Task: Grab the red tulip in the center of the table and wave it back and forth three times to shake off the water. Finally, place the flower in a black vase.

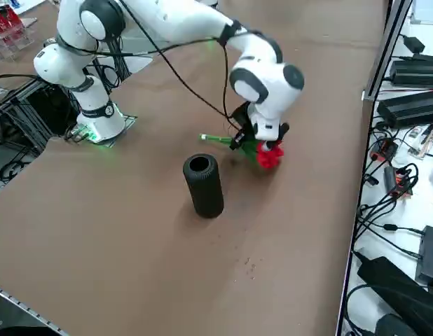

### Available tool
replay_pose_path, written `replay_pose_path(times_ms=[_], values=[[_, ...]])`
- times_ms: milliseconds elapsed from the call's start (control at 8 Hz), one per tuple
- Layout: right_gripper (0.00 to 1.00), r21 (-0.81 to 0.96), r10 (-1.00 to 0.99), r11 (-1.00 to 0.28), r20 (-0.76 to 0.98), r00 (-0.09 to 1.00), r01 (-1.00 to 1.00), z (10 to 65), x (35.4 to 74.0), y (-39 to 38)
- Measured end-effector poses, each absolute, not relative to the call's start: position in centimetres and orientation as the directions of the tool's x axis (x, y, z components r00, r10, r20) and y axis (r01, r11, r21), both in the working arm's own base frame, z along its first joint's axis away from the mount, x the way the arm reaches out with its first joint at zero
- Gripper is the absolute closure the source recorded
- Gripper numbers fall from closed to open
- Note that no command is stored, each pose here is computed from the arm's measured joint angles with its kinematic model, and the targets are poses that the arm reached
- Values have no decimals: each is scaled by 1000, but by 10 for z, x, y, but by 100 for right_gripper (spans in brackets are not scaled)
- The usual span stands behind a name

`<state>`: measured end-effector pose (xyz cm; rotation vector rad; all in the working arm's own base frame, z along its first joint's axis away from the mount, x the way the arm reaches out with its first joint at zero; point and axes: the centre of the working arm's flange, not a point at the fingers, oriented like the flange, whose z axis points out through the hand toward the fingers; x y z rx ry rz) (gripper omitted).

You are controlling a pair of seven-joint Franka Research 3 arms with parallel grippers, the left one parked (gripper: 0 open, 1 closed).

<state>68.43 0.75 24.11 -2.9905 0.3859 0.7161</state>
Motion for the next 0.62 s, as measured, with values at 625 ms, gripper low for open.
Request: replay_pose_path(times_ms=[625], values=[[74, -24, -290, -956, -40, 956, -291, 500, 678, -30]])
